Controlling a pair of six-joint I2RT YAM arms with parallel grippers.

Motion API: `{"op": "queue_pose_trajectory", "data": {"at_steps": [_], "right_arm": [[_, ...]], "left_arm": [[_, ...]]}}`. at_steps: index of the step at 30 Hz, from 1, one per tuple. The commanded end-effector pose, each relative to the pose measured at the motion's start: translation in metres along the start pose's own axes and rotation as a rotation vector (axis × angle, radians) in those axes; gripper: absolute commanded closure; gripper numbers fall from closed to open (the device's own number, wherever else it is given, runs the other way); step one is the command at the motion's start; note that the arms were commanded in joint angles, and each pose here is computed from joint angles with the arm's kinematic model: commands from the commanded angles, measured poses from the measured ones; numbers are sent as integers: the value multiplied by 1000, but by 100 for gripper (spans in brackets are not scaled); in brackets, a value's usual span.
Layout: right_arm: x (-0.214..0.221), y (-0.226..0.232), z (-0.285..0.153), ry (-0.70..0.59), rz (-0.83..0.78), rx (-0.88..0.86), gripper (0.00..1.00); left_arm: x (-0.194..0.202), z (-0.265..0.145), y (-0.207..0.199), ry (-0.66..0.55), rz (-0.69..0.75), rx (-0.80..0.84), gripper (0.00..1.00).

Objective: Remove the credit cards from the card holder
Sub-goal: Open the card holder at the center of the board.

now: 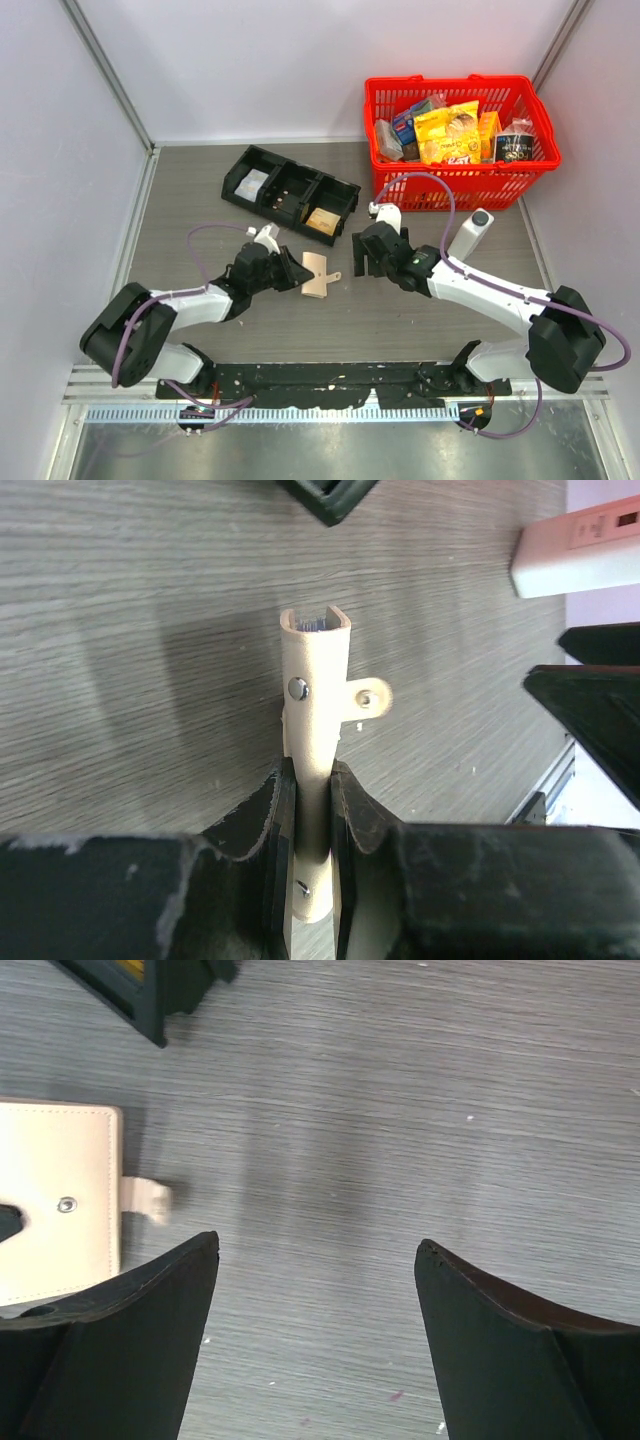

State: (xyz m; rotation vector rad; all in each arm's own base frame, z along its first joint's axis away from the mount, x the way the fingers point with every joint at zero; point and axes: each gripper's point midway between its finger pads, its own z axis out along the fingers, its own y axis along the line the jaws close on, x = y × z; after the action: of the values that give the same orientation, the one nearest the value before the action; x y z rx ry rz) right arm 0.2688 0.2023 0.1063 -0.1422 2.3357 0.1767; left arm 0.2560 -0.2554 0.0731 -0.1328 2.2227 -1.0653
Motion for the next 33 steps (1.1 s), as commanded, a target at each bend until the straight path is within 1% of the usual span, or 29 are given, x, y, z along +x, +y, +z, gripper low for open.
{"op": "queue_pose_trajectory", "data": {"at_steps": [1,2,3,4,9,12,13,14,15,16,17,18,20,21,23,24,26,28,29,30,31,32,33], "right_arm": [[-14,-19,-6,-52,-33,107,16],[-15,-17,-8,-59,-30,92,16],[-12,-16,-8,-53,-29,77,16],[-16,-12,-9,-72,-16,55,16],[-15,-1,-7,-80,17,0,16],[-23,0,-9,-113,25,4,16],[-23,5,-12,-126,-32,-1,16],[-28,3,-14,-163,-88,40,16],[-28,11,-19,-182,-185,39,16],[-29,7,-20,-192,-225,92,16],[-35,12,-24,-203,-233,96,16],[-34,11,-24,-186,-246,107,16],[-43,17,-30,-205,-237,103,16],[-49,22,-36,-228,-233,93,16],[-62,23,-43,-276,-218,107,15],[-66,23,-44,-287,-212,113,13],[-68,20,-44,-294,-206,138,12],[-59,17,-35,-245,-269,155,12],[-46,3,-26,-181,-286,231,12],[-52,-4,-24,-156,-208,269,14],[-29,-3,-12,-27,-264,251,21],[-36,-2,-10,-9,-230,255,30],[-32,0,-6,7,-249,265,32]], "left_arm": [[-10,10,-6,-63,-6,39,100],[-5,10,2,-53,-1,20,100],[-2,11,6,-44,0,3,97],[2,10,12,-37,-2,-14,92],[11,-2,37,-20,14,-125,44],[6,-18,45,-40,53,-202,24],[2,-24,43,-55,76,-209,20],[0,-31,39,-54,101,-205,7],[-9,-38,41,-92,126,-239,1],[-13,-46,43,-102,147,-270,0],[-19,-54,40,-120,166,-284,0],[-23,-63,43,-126,184,-323,0],[-40,-82,45,-179,212,-399,0],[-40,-92,51,-164,236,-453,0],[-54,-110,46,-188,271,-498,0],[-62,-117,42,-203,294,-512,0],[-74,-130,33,-217,335,-527,0],[-85,-142,29,-254,335,-560,0],[-90,-151,31,-285,313,-591,0],[-94,-160,35,-322,267,-631,0],[-94,-167,41,-347,231,-668,0],[-92,-167,39,-333,252,-645,0],[-89,-164,38,-317,285,-619,0]]}}
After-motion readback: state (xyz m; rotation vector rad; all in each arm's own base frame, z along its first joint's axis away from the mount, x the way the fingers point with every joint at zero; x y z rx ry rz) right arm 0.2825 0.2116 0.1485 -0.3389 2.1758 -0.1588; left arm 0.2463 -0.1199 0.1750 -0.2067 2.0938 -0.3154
